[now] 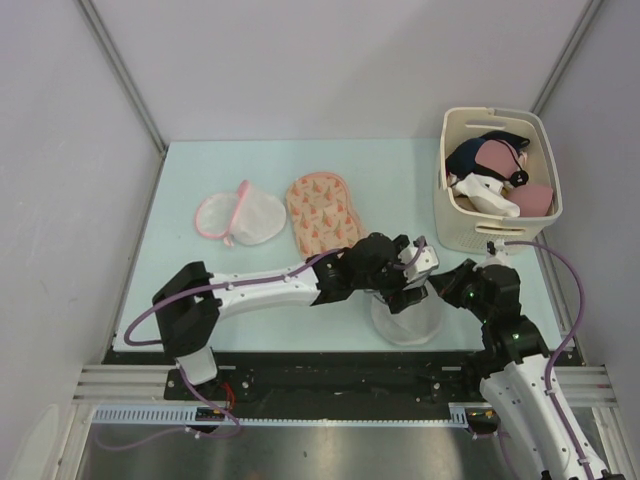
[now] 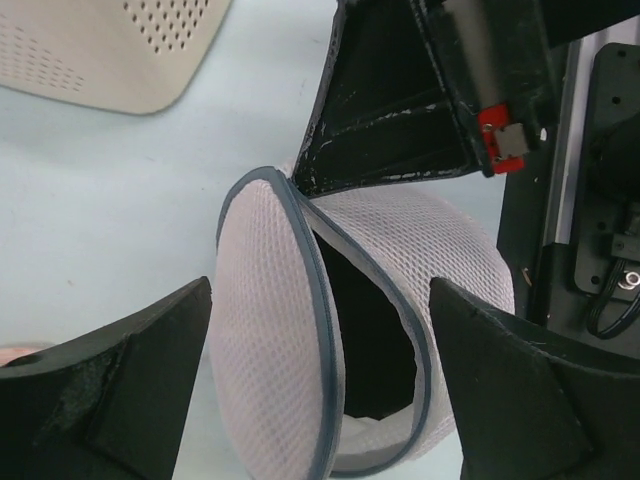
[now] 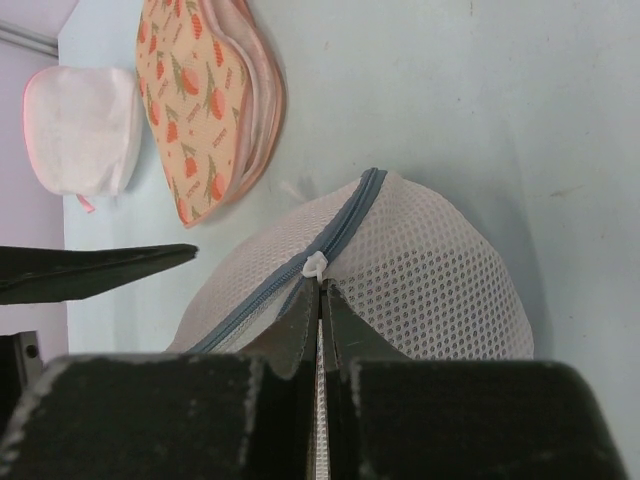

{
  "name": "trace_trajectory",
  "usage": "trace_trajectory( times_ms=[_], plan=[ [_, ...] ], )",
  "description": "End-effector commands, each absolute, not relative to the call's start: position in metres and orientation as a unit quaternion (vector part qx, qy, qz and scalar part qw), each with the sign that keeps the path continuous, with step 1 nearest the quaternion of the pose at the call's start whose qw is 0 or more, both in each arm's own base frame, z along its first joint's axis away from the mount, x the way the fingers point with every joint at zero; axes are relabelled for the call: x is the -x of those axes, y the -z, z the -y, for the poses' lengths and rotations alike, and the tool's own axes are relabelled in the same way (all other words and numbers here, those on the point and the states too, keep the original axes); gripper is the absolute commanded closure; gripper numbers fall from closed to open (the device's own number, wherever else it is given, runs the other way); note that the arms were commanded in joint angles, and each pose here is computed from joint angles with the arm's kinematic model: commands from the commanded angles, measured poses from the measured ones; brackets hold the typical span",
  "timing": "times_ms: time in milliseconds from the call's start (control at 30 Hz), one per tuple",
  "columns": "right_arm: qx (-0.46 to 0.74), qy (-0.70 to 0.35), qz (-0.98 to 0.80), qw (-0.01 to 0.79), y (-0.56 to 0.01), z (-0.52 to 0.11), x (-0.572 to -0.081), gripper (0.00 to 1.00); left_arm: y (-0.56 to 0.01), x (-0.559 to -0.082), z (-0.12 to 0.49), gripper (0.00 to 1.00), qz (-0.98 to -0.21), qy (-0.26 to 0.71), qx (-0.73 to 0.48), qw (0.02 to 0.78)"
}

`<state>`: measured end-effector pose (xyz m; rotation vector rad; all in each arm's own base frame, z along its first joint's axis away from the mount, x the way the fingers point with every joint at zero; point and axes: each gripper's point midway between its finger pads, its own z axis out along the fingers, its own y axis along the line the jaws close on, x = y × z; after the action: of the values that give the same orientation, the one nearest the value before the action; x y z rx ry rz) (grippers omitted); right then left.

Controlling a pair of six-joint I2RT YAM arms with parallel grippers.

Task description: Unzip the laundry bag and remove the bra

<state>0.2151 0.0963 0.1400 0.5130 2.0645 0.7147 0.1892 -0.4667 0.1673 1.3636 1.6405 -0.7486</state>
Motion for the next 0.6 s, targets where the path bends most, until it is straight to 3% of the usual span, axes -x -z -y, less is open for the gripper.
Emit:
trace_trajectory(
  times_ms=[0,100,200,233,400,567],
  plan=[
    [-0.195,-0.291,-0.817,0.459,-0.162,-0.096,-0.220,1.00,-0.170,-0.194,0.485,0.12,-0.667,0.302,-0.536,0.421],
    [-0.196,-0.289,-0.817,0.459,-0.162,-0.096,-0.219,1.00,-0.164,-0.194,0.491,0.23,-0.674,0.303,-0.536,0.408],
    [-0.200,-0.281,-0.818,0.460,-0.161,-0.092,-0.218,1.00,-0.166,-0.194,0.494,0.67,-0.673,0.308,-0.534,0.410],
    [-0.199,-0.281,-0.817,0.463,-0.164,-0.091,-0.218,1.00,-0.164,-0.193,0.492,0.99,-0.674,0.302,-0.539,0.406],
    [-0.212,-0.253,-0.809,0.487,-0.180,-0.075,-0.219,1.00,-0.173,-0.197,0.475,1.00,-0.665,0.271,-0.558,0.416],
    [-0.227,-0.225,-0.809,0.493,-0.183,-0.060,-0.229,1.00,-0.225,-0.200,0.451,1.00,-0.624,0.294,-0.534,0.489]
  ],
)
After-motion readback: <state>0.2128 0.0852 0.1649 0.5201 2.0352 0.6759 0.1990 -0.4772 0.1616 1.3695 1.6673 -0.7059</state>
